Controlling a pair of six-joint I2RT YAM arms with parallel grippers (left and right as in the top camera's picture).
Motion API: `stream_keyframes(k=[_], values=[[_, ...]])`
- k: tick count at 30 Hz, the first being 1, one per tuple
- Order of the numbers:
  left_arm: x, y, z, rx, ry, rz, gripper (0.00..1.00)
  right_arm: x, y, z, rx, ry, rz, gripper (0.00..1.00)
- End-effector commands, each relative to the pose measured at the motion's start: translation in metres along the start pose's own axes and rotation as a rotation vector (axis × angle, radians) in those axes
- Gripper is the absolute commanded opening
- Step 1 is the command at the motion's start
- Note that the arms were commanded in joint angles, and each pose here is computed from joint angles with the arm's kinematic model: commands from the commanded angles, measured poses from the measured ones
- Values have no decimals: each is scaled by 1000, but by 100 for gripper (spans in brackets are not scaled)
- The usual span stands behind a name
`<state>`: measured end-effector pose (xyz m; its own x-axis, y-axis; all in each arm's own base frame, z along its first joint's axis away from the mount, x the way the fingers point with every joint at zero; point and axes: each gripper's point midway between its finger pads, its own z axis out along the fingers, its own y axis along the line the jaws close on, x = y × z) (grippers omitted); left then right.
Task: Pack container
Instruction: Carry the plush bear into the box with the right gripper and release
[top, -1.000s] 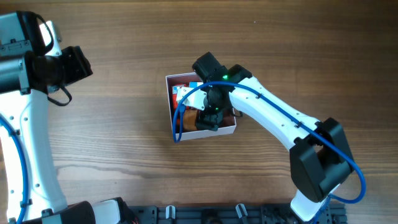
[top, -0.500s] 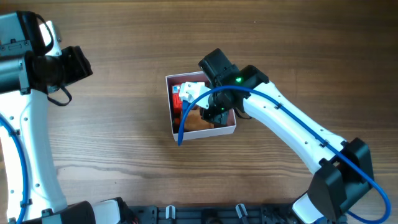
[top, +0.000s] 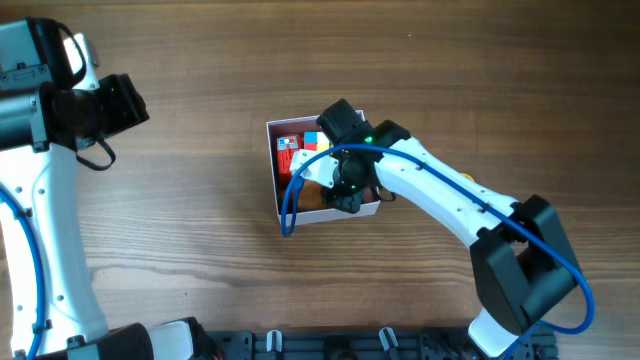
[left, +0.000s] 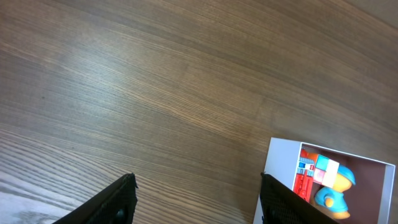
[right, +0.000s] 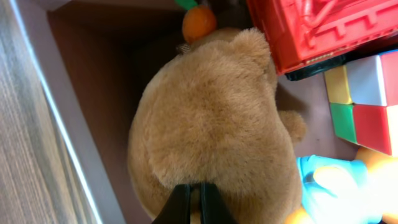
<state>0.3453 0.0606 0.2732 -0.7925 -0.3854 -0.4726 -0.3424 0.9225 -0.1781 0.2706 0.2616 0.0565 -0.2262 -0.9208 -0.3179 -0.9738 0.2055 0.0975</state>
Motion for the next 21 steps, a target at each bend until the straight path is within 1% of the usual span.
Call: stream_keyframes(k=[1, 4, 7, 9, 10, 12, 13, 18, 21], values=[[1, -1, 4, 12, 13, 2, 64, 34, -4, 36, 0, 139, 80, 4], [1, -1, 4, 12, 13, 2, 64, 34, -7, 36, 17, 142, 79, 5], [1, -1, 4, 12, 13, 2, 64, 48, -34, 31, 180, 222, 141, 6], [1, -1, 4, 12, 13, 2, 64, 57, -53, 24, 289, 256, 218, 6], [1, -1, 4, 12, 13, 2, 64, 59, -56, 23, 306, 259, 243, 6], [1, -1, 4, 12, 13, 2, 65, 63, -60, 21, 308, 258, 277, 7], [1, -1, 4, 12, 13, 2, 65, 64, -60, 21, 310, 256, 296, 9], [1, -1, 4, 12, 13, 2, 65, 65, -59, 21, 304, 260, 295, 9], [1, -1, 4, 12, 12, 2, 65, 65, -59, 21, 305, 260, 295, 7]])
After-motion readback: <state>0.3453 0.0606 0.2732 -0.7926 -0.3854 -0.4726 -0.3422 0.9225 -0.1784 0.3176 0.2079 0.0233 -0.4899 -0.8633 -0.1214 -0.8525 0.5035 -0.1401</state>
